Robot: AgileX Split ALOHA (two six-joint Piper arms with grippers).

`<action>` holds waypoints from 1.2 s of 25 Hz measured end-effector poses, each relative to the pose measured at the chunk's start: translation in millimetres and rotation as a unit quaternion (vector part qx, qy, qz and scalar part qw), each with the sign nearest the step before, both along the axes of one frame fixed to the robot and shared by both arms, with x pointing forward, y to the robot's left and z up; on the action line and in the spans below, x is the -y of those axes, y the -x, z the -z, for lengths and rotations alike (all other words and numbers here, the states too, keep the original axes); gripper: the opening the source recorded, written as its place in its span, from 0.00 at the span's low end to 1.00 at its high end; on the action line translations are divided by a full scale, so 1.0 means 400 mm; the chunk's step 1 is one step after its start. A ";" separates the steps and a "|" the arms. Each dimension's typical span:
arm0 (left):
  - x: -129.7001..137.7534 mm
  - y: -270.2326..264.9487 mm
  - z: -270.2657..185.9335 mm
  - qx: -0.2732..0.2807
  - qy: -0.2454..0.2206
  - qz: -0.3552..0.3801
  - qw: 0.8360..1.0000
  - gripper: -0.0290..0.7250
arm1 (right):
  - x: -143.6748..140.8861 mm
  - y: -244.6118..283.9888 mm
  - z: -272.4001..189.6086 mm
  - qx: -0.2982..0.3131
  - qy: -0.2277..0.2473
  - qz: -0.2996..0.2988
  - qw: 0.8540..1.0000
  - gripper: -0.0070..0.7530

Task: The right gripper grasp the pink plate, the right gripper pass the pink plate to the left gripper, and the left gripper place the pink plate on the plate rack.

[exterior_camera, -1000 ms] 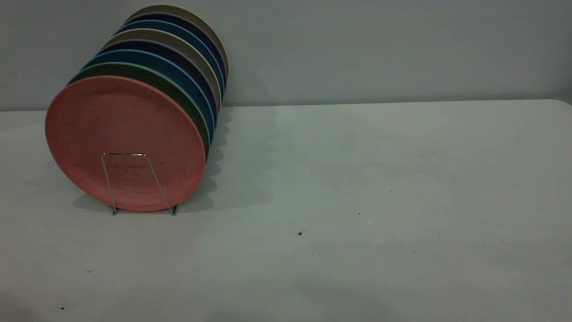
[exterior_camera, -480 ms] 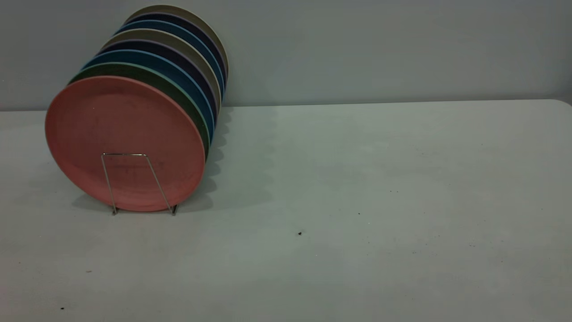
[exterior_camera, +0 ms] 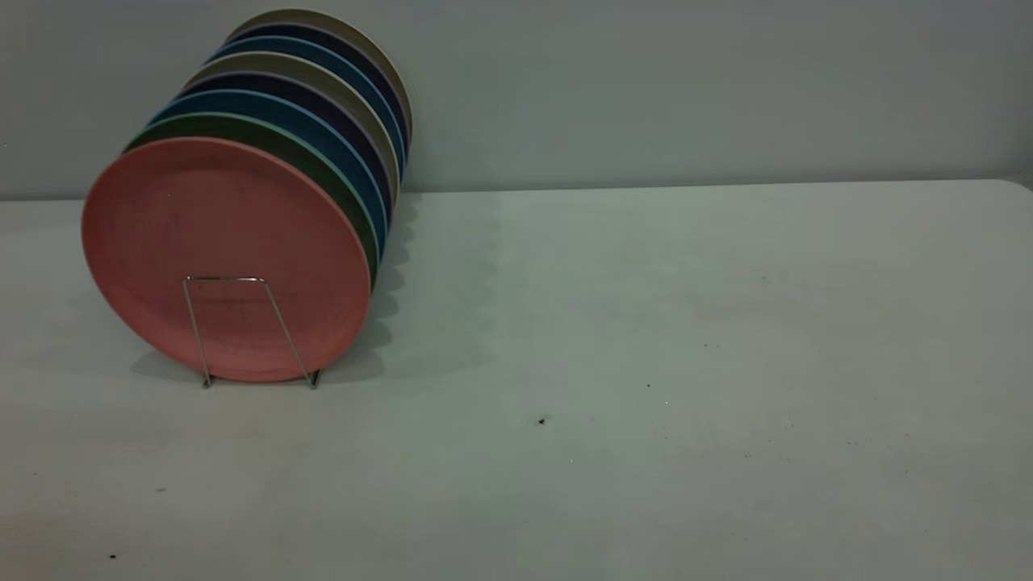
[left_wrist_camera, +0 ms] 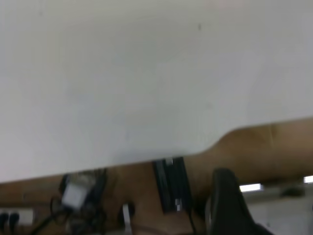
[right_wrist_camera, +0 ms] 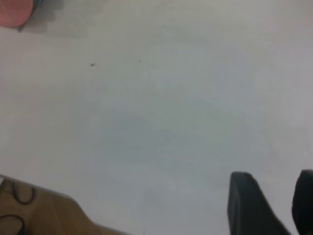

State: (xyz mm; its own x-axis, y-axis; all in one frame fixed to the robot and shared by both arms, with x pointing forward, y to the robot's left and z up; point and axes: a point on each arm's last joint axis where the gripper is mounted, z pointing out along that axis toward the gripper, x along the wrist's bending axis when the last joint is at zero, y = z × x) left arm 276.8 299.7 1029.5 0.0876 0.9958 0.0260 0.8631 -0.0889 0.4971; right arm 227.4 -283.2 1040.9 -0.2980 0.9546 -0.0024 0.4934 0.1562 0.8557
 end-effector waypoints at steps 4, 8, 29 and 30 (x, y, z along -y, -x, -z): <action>-0.001 0.023 -0.006 0.035 0.007 -0.010 0.999 0.63 | 0.000 0.000 0.000 0.000 -0.001 0.001 1.000 0.32; -0.001 0.040 -0.009 0.058 0.009 -0.012 0.998 0.63 | 0.000 0.000 0.000 0.000 -0.001 0.001 1.000 0.32; -0.001 0.137 -0.007 0.184 0.010 -0.044 0.982 0.63 | 0.000 0.000 0.000 0.000 -0.002 0.005 1.000 0.32; -0.001 0.138 -0.007 0.185 0.010 -0.044 0.982 0.63 | 0.000 0.000 0.000 0.001 -0.002 0.005 1.000 0.32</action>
